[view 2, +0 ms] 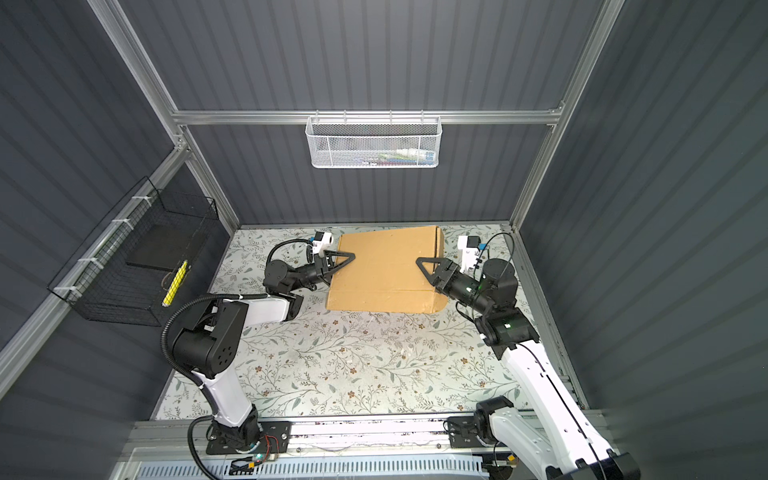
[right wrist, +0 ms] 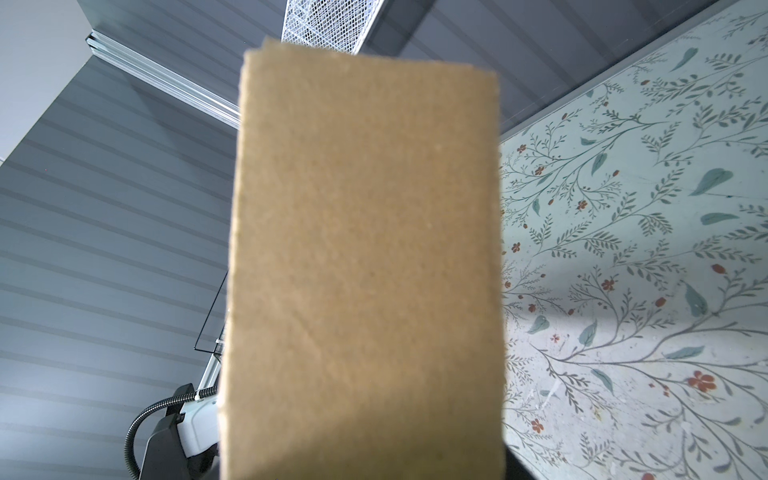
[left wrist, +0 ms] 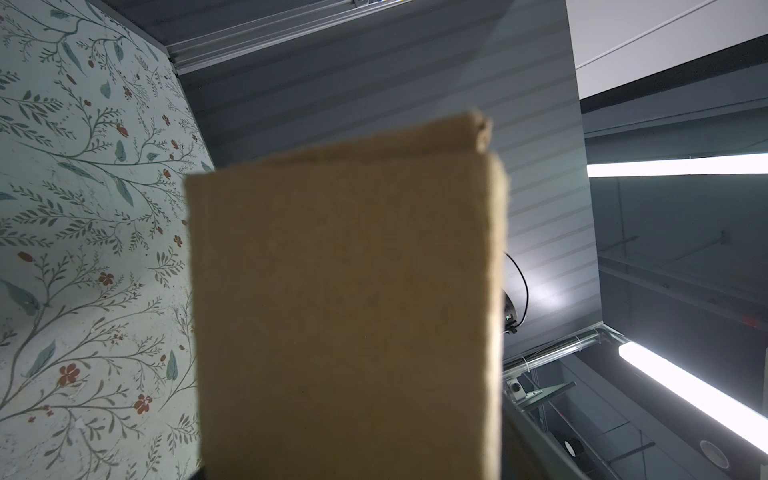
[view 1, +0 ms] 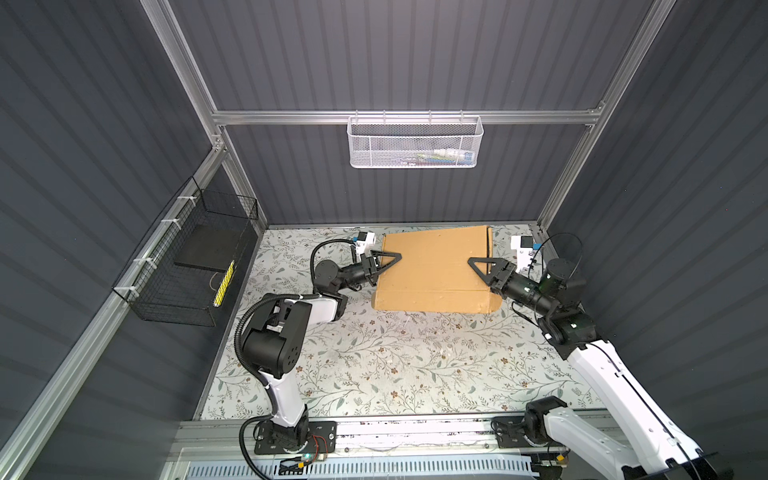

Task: Fold the paper box
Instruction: 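Grip the box's opposite short sides with the left and right grippers, then lift the box with both grippers, tilting it up onto its long edge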

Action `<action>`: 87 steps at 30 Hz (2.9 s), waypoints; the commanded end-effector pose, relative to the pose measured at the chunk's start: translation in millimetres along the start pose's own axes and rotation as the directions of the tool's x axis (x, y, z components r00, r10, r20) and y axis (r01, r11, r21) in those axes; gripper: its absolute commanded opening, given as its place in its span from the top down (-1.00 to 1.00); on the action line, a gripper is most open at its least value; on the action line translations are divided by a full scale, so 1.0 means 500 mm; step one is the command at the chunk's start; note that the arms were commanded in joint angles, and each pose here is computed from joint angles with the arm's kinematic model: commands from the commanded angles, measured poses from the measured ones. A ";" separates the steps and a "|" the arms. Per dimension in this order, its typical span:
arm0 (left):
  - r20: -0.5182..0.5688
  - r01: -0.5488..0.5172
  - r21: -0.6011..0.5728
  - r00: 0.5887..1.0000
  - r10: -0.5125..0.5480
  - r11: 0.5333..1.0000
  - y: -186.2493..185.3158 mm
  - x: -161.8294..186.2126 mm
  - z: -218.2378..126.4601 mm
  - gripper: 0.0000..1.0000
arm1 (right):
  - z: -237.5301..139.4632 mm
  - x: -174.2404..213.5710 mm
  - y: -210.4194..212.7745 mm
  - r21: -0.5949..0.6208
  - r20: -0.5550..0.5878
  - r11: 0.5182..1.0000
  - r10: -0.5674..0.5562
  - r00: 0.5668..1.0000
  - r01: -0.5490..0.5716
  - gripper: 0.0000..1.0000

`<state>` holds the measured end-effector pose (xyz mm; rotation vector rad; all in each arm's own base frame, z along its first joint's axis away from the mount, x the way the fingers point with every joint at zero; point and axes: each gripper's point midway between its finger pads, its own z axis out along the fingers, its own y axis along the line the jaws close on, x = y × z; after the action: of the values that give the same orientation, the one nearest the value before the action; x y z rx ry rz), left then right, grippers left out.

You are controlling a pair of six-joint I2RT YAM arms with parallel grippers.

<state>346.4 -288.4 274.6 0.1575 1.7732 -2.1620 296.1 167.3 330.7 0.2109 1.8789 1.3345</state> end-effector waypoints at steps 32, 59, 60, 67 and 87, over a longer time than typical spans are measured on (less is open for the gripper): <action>-0.024 -0.070 0.108 0.997 0.073 0.992 -0.085 -0.002 0.051 0.01 | 0.006 0.023 -0.072 0.106 0.011 0.994 0.006 1.000 -0.007 0.03; 0.012 0.005 0.087 1.000 -0.006 0.996 -0.035 -0.038 0.053 0.17 | -0.066 0.018 -0.052 0.199 0.061 0.973 -0.128 0.990 0.113 -0.80; 0.013 0.009 0.085 1.000 -0.010 0.996 -0.033 -0.040 0.052 0.17 | -0.070 0.018 -0.052 0.205 0.060 0.971 -0.136 0.989 0.121 -0.81; 0.031 0.037 0.081 0.999 -0.040 0.996 -0.031 -0.066 0.037 0.18 | -0.100 0.005 -0.059 0.292 0.065 0.937 -0.220 0.973 0.192 -0.84; 0.145 0.368 -0.025 0.921 -0.361 0.929 0.046 -0.109 -0.057 0.21 | -0.165 -0.056 0.016 0.368 -0.044 0.626 -0.727 0.686 0.687 -0.89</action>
<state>405.6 -253.2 262.5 -0.3071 1.8525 -2.2918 256.5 97.6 361.0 -0.1490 1.8188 0.5163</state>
